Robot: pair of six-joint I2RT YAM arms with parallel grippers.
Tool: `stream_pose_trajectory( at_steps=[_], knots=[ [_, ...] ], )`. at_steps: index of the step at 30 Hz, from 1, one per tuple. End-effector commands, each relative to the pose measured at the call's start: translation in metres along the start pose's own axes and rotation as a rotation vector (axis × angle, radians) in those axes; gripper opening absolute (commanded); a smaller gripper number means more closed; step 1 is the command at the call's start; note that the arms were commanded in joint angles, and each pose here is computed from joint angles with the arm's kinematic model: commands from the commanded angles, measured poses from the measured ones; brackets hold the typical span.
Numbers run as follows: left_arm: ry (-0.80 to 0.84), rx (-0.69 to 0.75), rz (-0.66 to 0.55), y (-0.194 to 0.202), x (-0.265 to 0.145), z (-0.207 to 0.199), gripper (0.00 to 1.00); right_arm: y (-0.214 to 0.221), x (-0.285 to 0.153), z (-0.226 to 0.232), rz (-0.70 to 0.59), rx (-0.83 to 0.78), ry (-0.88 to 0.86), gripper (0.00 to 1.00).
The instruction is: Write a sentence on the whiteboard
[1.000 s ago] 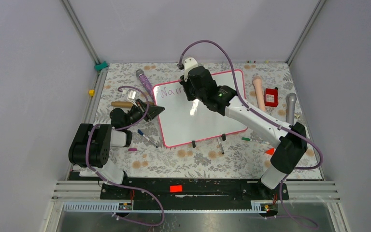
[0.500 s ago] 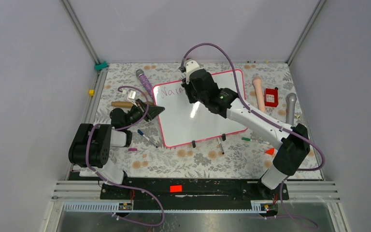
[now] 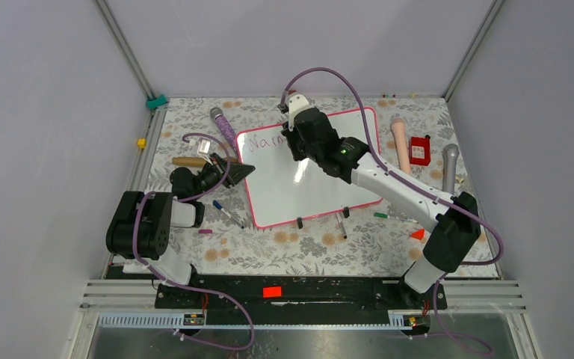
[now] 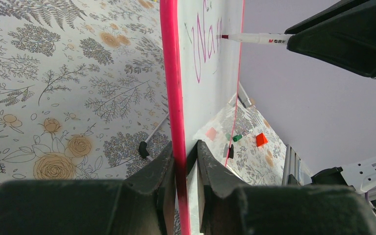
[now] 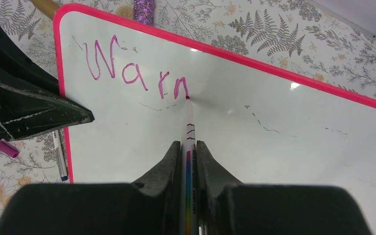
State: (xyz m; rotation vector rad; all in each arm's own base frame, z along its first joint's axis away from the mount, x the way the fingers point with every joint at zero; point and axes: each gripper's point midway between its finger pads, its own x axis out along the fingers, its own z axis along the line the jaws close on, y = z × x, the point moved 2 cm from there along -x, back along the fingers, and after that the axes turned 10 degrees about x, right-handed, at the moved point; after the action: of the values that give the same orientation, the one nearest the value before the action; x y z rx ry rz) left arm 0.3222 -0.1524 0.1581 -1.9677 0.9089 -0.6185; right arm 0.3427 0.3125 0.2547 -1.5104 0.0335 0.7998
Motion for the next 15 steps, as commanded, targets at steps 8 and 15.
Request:
stream_pose_trajectory(
  at_steps=[8, 15],
  knots=[
    [0.044, 0.131, -0.018, -0.007, 0.003, -0.008, 0.00, -0.018, 0.009, -0.008, -0.025, 0.002, 0.035, 0.00],
    [0.046, 0.130, -0.018, -0.006, 0.003, -0.008, 0.00, -0.024, 0.010, -0.009, -0.034, 0.008, 0.035, 0.00]
  ],
)
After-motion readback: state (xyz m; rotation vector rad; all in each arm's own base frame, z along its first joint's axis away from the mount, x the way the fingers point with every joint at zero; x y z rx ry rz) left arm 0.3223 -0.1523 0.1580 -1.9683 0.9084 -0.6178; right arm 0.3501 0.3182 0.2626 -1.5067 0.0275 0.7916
